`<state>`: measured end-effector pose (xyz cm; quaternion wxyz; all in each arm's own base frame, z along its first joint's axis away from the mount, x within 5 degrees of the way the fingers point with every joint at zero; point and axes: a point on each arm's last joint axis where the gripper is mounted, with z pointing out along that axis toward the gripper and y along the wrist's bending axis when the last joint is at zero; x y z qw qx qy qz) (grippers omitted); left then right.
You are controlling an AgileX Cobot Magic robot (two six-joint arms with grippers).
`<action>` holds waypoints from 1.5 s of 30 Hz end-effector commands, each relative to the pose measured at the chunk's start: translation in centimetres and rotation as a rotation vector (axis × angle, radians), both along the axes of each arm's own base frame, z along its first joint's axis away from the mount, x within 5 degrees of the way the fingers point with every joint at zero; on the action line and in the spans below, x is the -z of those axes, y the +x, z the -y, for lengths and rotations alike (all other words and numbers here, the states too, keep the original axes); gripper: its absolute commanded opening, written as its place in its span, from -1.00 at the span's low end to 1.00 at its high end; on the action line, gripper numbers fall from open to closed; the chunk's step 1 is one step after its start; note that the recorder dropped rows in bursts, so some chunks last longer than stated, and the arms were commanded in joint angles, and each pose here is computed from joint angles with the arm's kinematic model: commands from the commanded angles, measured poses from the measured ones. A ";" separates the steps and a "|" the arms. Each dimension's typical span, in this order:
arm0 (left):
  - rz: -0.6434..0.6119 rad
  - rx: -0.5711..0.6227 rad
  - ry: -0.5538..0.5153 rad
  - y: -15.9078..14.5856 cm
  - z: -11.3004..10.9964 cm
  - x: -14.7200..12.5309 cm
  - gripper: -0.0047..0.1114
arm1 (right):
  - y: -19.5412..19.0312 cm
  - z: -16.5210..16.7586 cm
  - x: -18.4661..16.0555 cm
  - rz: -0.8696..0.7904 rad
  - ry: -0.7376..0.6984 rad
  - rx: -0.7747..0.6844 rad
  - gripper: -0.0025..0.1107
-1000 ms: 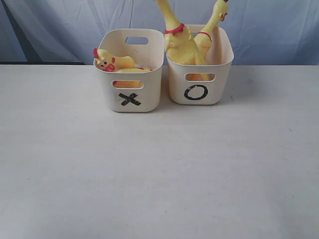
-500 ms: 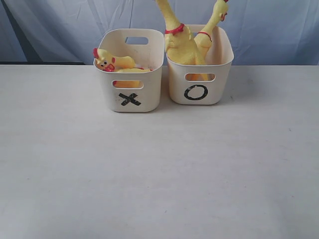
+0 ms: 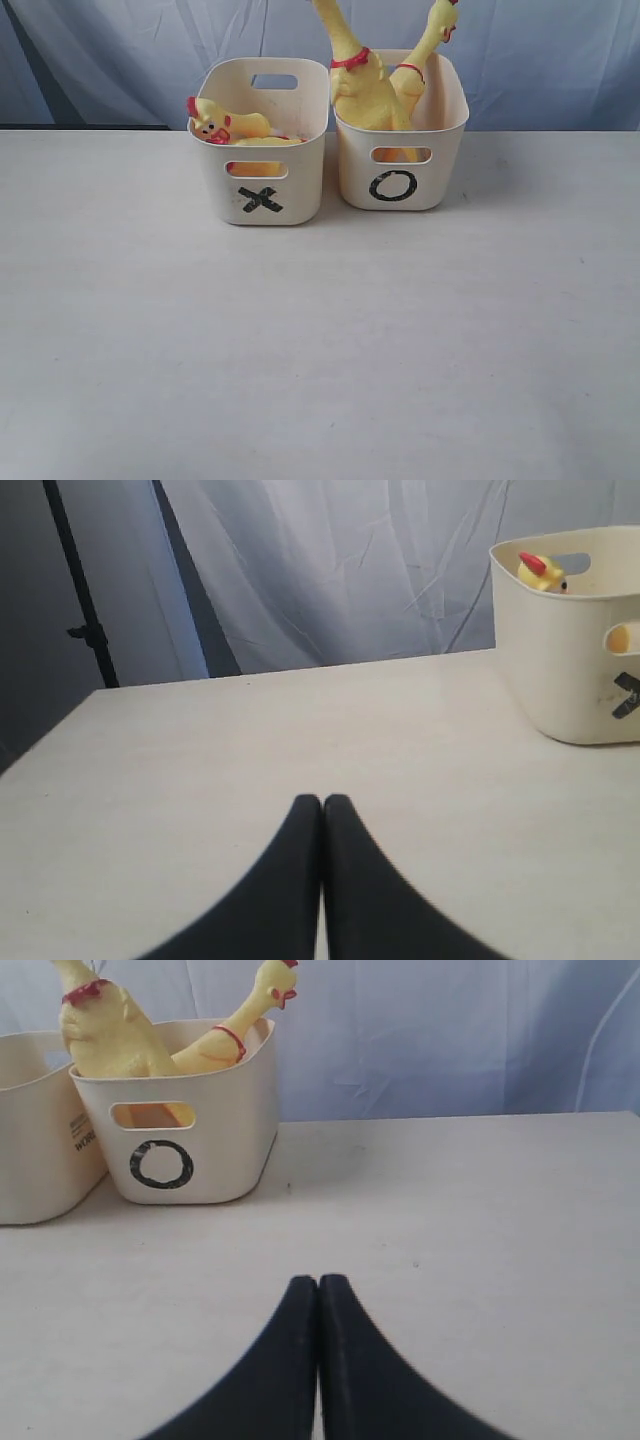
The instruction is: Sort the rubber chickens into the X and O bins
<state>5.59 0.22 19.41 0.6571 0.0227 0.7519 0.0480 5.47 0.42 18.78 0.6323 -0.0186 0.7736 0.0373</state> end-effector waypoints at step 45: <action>-0.001 -0.019 -0.149 0.0 0.0 0.1 -0.92 | 0.0 0.1 0.2 -0.014 -0.034 0.003 -0.97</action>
